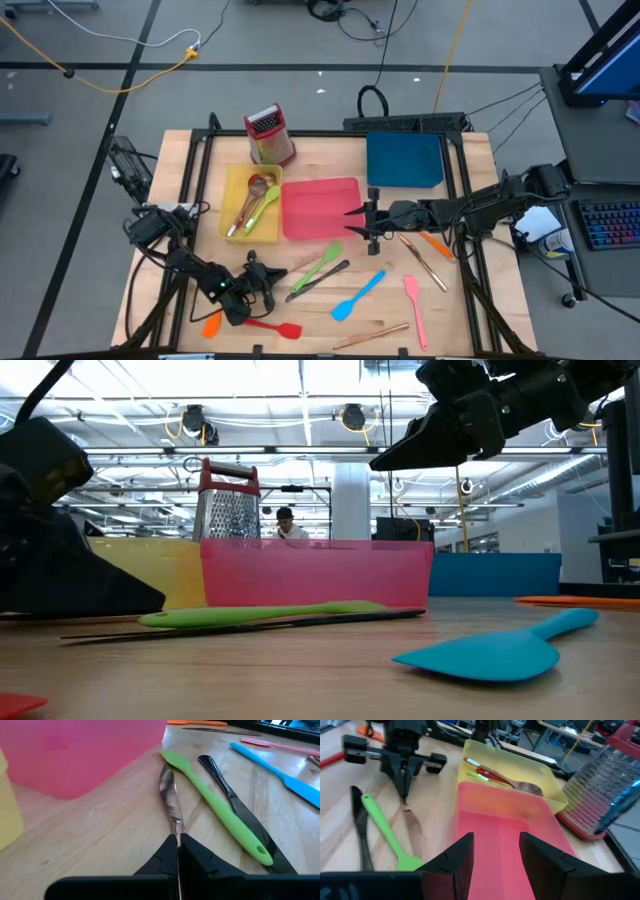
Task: Pick & Place Kitchen Items
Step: Put the left gold table knife into the pink bin
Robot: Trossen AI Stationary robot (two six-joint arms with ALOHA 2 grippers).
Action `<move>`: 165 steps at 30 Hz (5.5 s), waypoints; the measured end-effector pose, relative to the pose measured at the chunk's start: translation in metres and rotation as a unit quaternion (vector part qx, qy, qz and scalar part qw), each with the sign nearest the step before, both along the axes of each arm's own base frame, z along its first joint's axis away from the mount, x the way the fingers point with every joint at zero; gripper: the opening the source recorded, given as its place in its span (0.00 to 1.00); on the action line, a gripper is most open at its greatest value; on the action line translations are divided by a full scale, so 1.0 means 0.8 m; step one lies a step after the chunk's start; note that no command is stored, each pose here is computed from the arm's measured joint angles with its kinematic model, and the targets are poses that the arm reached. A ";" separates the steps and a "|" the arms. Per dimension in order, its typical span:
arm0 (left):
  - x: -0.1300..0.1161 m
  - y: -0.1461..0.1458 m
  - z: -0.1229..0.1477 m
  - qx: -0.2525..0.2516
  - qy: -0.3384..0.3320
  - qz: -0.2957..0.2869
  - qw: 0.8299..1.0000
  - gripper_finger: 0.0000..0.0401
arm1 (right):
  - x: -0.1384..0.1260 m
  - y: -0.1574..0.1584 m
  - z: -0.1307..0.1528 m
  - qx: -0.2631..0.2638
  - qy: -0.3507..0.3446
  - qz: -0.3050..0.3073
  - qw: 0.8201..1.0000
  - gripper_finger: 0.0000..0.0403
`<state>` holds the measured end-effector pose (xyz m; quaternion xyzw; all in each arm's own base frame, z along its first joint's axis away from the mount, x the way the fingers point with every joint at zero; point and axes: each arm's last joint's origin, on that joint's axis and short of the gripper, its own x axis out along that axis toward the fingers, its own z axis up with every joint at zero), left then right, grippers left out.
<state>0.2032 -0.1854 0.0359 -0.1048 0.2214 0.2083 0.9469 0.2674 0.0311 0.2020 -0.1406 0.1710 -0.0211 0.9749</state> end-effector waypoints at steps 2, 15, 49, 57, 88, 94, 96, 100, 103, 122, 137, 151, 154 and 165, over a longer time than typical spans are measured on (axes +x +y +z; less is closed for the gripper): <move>0.001 0.000 0.000 -0.004 0.001 -0.001 1.000 0.00 | 0.000 0.002 -0.001 0.008 0.005 0.030 1.000 0.37; 0.007 0.000 0.002 -0.008 -0.002 -0.012 1.000 0.14 | 0.023 0.015 -0.030 0.042 -0.007 0.161 0.986 0.37; 0.013 0.006 0.002 0.032 0.025 -0.042 0.998 0.12 | 0.050 0.022 -0.054 0.045 -0.018 0.198 0.979 0.37; 0.023 0.005 0.009 0.052 -0.005 -0.050 0.997 0.13 | 0.077 0.027 -0.071 0.050 0.003 0.214 0.975 0.37; 0.040 0.001 0.032 0.117 -0.063 -0.064 0.989 0.14 | 0.082 0.026 -0.079 0.024 0.020 0.216 0.976 0.37; 0.044 0.002 0.046 0.133 -0.066 -0.068 0.987 0.14 | 0.076 0.025 -0.052 0.017 -0.008 0.218 0.976 0.37; 0.046 0.004 0.055 0.155 -0.062 -0.075 0.983 0.14 | 0.073 0.025 -0.038 0.003 -0.020 0.220 0.975 0.37; 0.055 0.016 0.077 0.195 -0.051 -0.078 0.976 0.14 | 0.059 0.019 -0.015 -0.044 -0.009 0.181 0.983 0.37; 0.065 0.032 0.095 0.184 -0.049 -0.083 0.978 0.14 | 0.044 0.013 0.005 -0.078 0.007 0.131 0.988 0.37; 0.100 0.199 0.154 0.089 0.035 -0.134 0.986 0.14 | -0.041 -0.005 0.043 -0.092 0.015 0.050 0.994 0.37; 0.100 0.268 0.139 0.035 0.064 -0.134 0.988 0.14 | -0.051 -0.007 0.018 -0.093 0.032 0.051 0.994 0.37; 0.142 0.281 0.122 0.038 0.123 -0.141 0.982 0.14 | -0.050 -0.006 0.020 -0.090 0.023 0.052 0.994 0.37; 0.141 0.285 0.122 0.038 0.134 -0.136 0.981 0.14 | -0.050 -0.006 0.020 -0.090 0.024 0.052 0.994 0.37; 0.136 0.294 0.117 0.047 0.165 -0.137 0.976 0.15 | -0.051 -0.006 0.020 -0.090 0.024 0.053 0.994 0.37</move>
